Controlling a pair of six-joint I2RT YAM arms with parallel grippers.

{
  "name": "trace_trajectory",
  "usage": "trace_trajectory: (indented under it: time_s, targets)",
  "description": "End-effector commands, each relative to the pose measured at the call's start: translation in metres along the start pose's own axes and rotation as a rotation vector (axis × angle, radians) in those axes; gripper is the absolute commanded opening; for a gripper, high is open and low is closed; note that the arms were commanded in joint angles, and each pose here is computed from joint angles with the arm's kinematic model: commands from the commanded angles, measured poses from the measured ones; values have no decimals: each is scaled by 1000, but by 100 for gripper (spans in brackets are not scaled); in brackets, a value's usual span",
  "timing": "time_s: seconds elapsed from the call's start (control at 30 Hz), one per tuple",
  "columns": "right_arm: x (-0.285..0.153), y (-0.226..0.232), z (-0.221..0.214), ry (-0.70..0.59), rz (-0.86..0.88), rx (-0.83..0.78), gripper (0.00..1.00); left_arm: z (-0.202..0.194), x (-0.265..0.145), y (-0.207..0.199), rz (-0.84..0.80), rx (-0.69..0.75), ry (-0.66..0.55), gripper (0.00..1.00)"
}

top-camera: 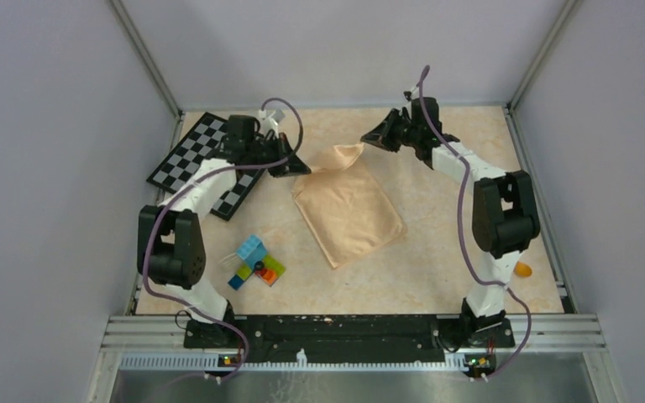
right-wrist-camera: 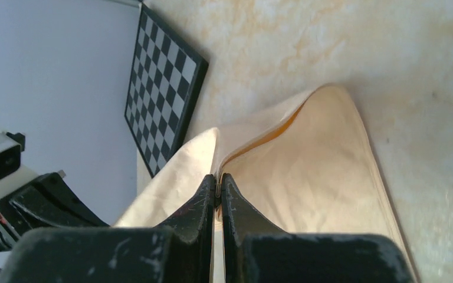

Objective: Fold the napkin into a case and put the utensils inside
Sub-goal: Fold the square-folded napkin at the center of the board.

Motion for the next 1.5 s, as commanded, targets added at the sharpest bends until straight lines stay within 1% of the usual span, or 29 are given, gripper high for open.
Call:
trace_trajectory:
  time_s: [0.0,0.13,0.23,0.33,0.57,0.7,0.83,0.93,1.07,1.13,1.27,1.47]
  targets:
    - [-36,17,-13,10,52,-31,0,-61,10,-8,-6,8,75,0]
    - [-52,3,-47,78,22,-22,0,-109,11,-8,4,-23,109,0]
    - [-65,-4,-70,114,15,-20,0,-142,9,5,45,-49,117,0]
    - [-77,-10,-89,151,-5,-30,0,-172,9,14,53,-90,166,0]
    - [-103,-28,-125,209,-61,-22,0,-224,23,18,76,-93,267,0]
    - [-113,-37,-134,221,-81,-14,0,-240,34,22,109,-81,308,0]
    - [-119,-43,-142,239,-100,-17,0,-247,37,27,136,-78,324,0]
    - [-118,-51,-154,263,-107,-10,0,-252,38,35,162,-84,331,0]
    - [-116,-60,-165,282,-119,-4,0,-263,42,41,170,-100,372,0]
    - [-116,-63,-168,287,-127,-1,0,-269,46,40,149,-101,386,0]
    - [-116,-69,-171,292,-144,12,0,-278,49,47,163,-106,419,0]
    - [-115,-76,-176,300,-163,18,0,-284,51,54,182,-109,430,2]
Point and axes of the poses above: each gripper's point midway between its finger pads, its own x axis out along the fingers, its own y axis along the line the jaws close on, z = x × y, the point moved 3 cm from there along -x, back along the fingers, and after that the axes turned 15 degrees about -x, right-handed, at the moved point
